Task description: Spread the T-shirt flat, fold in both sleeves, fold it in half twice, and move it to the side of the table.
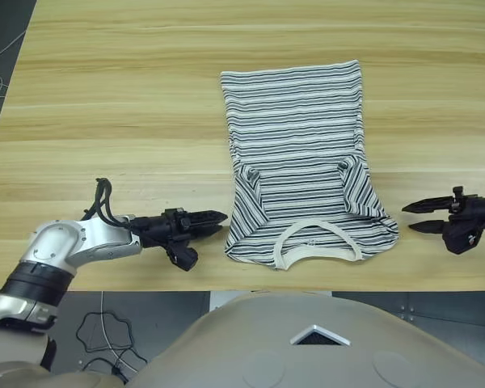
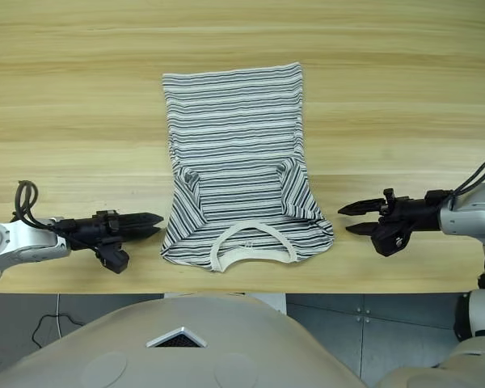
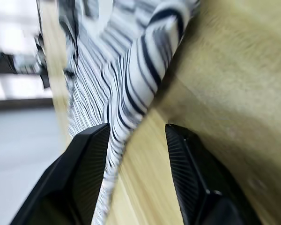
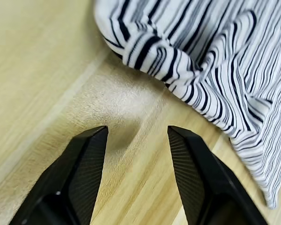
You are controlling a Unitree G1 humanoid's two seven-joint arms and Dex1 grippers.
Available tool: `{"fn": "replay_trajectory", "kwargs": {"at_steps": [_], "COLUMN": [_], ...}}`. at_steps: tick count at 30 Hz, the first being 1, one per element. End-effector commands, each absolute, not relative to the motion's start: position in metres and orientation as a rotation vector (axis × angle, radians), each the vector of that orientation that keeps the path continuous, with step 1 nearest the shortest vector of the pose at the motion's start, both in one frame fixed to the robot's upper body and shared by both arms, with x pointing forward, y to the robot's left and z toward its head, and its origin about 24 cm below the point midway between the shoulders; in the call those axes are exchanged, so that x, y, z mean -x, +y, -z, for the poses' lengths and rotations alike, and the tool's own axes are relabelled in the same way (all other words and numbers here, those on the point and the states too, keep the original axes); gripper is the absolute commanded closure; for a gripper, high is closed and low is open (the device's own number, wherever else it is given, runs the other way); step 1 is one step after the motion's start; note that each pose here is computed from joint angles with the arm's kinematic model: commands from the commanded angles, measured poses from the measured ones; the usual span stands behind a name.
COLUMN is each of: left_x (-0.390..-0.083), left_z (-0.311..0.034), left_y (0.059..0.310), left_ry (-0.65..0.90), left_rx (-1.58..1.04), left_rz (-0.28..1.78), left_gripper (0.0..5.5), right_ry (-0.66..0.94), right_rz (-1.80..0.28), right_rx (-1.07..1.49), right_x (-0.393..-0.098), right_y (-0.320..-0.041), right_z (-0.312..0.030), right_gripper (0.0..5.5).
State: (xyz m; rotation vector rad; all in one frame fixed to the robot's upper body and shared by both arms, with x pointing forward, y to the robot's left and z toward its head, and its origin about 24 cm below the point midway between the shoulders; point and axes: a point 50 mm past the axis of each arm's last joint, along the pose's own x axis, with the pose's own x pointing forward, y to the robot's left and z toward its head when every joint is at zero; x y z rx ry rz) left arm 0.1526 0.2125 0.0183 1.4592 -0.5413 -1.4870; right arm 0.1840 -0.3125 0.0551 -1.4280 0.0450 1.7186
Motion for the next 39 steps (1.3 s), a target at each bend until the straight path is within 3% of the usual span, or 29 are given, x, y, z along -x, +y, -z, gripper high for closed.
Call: {"fn": "replay_trajectory", "kwargs": {"at_steps": [1,9,16,24,32,36,39], "left_x": [-0.13,-0.137,-0.134,-0.138,-0.138,-0.14,-0.141], "left_z": [0.01,0.02,0.028,0.029,0.036,0.039,0.041], "left_y": [0.214,0.196,0.193,0.188,0.18,0.179,0.181], "left_ry": [-0.584,-0.745,-0.79,-0.921,-0.932,-0.899,-0.855], "left_rx": [-1.449,-1.426,-1.4,-1.353,-1.327,-1.341,-1.349], "left_rz": [1.664,1.605,1.567,1.485,1.524,1.543,1.577], "left_gripper": [3.29,3.29,3.29,3.29,3.29,3.77,4.03], "right_ry": [-0.007,-0.213,-0.293,-0.618,-0.716,-0.738,-0.722], "right_rz": [-1.808,-1.754,-1.837,-1.717,-1.72,-1.744,-1.774], "right_rx": [1.463,1.405,1.363,1.423,1.365,1.361,1.346], "right_x": [-0.187,-0.197,-0.182,-0.183,-0.181,-0.182,-0.18], "right_y": [-0.302,-0.271,-0.268,-0.266,-0.267,-0.267,-0.267], "right_z": [-0.049,-0.03,-0.018,0.008,0.024,0.026,0.027], "right_gripper": [3.13,3.13,3.13,3.13,3.13,4.02,4.22]}}
